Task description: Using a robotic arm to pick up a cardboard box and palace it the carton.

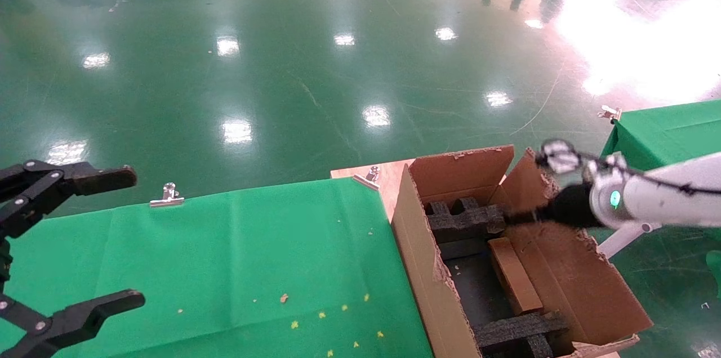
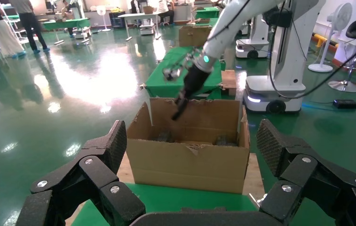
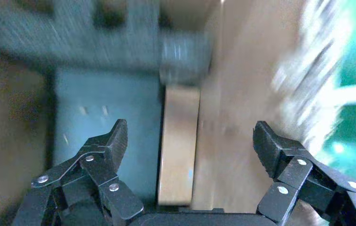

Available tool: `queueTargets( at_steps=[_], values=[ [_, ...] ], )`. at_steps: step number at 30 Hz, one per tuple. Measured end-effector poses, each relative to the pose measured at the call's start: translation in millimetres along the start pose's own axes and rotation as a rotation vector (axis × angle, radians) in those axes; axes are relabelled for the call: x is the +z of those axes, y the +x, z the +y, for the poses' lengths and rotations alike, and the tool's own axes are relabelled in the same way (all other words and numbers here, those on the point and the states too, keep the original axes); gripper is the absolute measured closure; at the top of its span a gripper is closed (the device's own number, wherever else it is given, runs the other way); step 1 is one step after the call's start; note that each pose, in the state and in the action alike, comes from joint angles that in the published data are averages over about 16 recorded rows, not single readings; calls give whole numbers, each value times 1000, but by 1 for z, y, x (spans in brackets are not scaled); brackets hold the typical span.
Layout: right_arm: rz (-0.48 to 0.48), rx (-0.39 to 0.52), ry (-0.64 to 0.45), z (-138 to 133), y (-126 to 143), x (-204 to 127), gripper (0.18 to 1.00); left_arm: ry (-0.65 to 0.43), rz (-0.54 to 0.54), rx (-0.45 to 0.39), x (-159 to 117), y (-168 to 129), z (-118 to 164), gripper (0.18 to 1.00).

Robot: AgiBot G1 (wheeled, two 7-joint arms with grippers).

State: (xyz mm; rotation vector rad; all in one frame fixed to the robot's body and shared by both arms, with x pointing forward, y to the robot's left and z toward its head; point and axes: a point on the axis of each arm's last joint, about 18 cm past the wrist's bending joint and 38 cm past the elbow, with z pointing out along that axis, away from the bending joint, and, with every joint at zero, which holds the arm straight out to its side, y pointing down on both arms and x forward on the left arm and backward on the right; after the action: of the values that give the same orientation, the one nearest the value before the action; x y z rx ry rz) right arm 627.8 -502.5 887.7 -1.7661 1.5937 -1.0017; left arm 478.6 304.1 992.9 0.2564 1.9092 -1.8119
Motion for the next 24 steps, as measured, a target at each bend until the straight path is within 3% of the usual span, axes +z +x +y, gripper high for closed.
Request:
queueTargets(
  at_steps=[11,24],
  values=[
    [-137,-52,250,-61,-34,-65,183,0,0,0,0,0,0,184],
    [-296,-54,345,-81,-71,-106,178,0,-1,0,0,0,0,184]
  ],
)
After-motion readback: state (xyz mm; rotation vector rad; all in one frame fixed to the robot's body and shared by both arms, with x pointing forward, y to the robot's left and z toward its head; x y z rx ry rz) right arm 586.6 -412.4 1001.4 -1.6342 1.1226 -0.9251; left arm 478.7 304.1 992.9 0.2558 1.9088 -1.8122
